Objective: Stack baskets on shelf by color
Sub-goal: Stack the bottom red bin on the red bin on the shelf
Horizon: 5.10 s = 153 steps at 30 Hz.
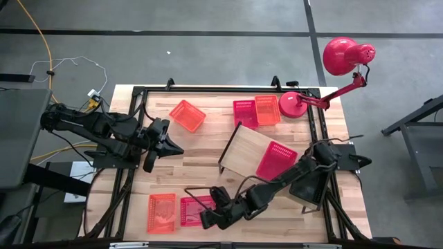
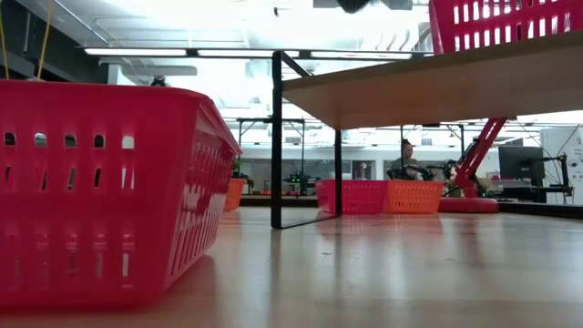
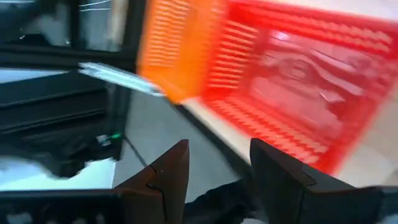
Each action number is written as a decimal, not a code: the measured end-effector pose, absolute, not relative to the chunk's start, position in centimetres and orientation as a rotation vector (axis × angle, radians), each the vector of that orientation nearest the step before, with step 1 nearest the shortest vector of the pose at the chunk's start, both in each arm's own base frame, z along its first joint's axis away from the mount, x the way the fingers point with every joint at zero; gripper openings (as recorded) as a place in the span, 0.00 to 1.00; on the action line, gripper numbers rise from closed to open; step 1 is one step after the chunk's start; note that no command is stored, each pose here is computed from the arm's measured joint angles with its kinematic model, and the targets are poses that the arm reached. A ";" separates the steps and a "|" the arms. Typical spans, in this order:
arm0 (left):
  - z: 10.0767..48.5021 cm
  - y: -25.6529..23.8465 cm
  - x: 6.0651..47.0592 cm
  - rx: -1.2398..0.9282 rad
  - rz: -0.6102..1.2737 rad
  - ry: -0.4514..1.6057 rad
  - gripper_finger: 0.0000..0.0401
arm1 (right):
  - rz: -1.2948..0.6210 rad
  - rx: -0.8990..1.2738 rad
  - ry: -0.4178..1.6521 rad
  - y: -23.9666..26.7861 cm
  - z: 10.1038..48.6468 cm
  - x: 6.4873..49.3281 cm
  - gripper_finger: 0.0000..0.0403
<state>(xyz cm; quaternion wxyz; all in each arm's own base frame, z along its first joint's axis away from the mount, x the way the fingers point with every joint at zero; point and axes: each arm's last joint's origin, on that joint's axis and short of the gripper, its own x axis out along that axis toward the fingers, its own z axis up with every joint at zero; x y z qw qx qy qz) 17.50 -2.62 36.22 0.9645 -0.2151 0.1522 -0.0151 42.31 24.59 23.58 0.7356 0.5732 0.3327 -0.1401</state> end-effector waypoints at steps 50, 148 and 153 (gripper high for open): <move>36.3 -2.6 17.5 -0.437 -0.032 0.304 0.00 | -0.719 1.263 0.850 24.3 17.8 43.4 0.31; 37.4 0.5 17.6 -0.375 0.322 0.109 0.00 | -0.265 0.578 1.177 0.9 41.1 18.5 0.00; 37.4 0.5 17.6 -0.373 0.323 0.113 0.00 | -0.223 0.612 1.243 1.1 40.0 18.7 0.00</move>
